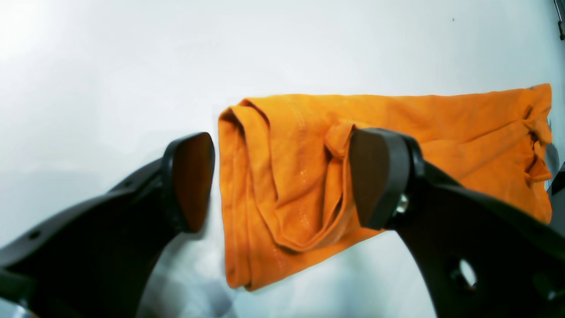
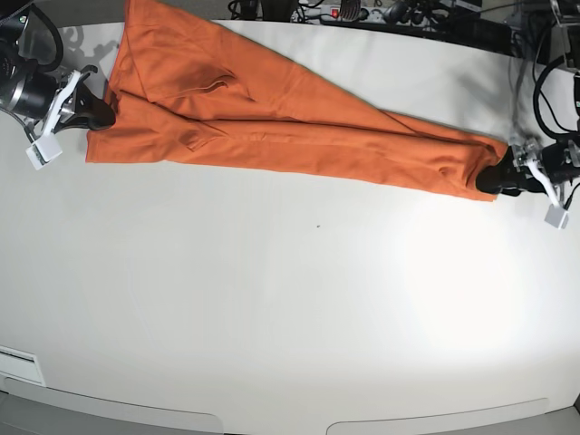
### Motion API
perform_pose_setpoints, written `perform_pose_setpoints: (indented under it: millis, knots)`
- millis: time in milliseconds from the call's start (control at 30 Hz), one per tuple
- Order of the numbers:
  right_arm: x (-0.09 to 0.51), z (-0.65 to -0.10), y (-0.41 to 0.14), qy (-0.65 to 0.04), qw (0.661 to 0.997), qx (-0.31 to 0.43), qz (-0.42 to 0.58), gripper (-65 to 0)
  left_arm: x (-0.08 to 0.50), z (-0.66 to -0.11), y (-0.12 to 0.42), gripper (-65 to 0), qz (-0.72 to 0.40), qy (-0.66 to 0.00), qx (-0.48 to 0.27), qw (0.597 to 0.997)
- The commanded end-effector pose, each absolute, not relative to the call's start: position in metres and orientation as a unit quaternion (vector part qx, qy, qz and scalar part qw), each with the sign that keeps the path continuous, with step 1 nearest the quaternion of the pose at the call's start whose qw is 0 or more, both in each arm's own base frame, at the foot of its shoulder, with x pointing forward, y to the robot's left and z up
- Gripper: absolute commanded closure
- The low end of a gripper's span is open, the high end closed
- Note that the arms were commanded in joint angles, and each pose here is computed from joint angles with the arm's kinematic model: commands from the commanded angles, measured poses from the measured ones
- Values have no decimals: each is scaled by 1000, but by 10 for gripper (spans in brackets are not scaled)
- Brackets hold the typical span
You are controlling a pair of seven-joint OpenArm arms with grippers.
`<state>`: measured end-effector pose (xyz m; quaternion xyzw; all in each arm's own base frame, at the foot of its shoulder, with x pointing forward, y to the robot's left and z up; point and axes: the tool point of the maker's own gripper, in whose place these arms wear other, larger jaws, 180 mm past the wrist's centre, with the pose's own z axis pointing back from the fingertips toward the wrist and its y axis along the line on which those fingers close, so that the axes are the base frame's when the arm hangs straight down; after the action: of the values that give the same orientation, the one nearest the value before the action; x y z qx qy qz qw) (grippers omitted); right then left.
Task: Fold the T-shirt properly
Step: 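Regrasp the folded hem end with the left gripper and tug it outward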
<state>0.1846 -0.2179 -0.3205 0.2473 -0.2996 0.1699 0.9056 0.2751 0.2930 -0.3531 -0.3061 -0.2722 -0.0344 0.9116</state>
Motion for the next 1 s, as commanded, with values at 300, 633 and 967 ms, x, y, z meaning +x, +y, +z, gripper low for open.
perform_pose_setpoints:
  millis: [300, 633, 967]
  knots:
    - [192, -309, -219, -319, 898, 245, 179, 0, 245, -364, 275, -304, -54, -206, -344, 915]
    - [195, -308, -217, -333, 894, 247, 171, 0, 258, -343, 285, 0, -42, -244, -350, 903]
    - [195, -327, -212, -340, 901, 227, 147, 0, 273, -314, 297, 0, -46, -275, -355, 892]
